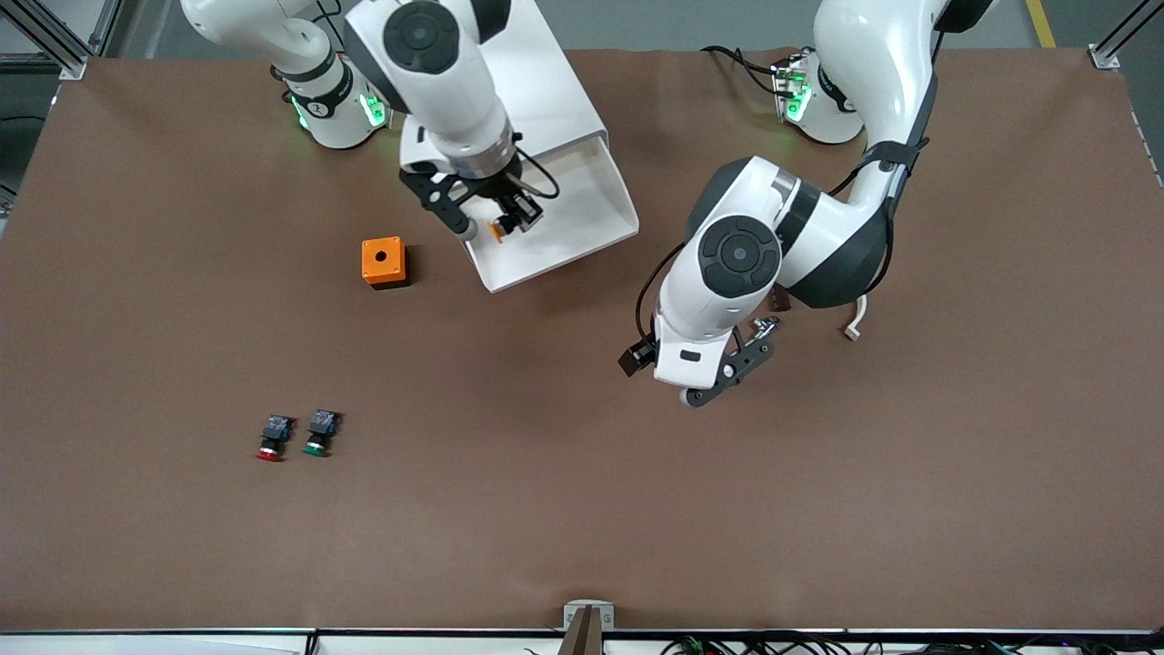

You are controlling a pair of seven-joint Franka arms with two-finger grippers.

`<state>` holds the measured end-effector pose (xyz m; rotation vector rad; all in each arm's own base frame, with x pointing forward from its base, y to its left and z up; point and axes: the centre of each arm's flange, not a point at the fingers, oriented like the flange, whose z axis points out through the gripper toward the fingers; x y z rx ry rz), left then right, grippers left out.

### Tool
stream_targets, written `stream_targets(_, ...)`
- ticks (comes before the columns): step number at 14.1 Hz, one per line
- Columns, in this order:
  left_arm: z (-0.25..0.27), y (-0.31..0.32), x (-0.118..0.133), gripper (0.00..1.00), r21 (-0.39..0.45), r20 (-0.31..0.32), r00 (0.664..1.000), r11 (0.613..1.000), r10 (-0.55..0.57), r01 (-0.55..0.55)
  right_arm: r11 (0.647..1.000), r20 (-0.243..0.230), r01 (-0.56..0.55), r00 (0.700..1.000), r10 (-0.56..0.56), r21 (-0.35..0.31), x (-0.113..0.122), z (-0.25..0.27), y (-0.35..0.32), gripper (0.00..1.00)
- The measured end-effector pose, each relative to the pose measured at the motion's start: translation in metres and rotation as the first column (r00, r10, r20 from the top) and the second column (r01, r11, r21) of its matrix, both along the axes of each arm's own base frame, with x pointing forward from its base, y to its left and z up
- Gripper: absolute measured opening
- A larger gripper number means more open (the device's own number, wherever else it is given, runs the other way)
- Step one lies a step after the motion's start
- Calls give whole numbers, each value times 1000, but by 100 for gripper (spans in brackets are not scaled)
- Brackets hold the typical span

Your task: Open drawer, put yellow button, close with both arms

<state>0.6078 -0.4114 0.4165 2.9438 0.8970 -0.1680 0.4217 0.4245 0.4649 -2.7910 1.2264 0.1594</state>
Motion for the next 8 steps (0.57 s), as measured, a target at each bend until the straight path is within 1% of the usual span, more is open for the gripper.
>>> stream_targets(3,0,0,0,100,0,0,1000,1000,0,0,999,-1,39,999,-39,2,-17,-10,20,41)
stream_targets(8,-3,1,-1,100,4,-5,1000,1000,0,0,996,-23,89,996,-89,-21,-23,-31,33,41)
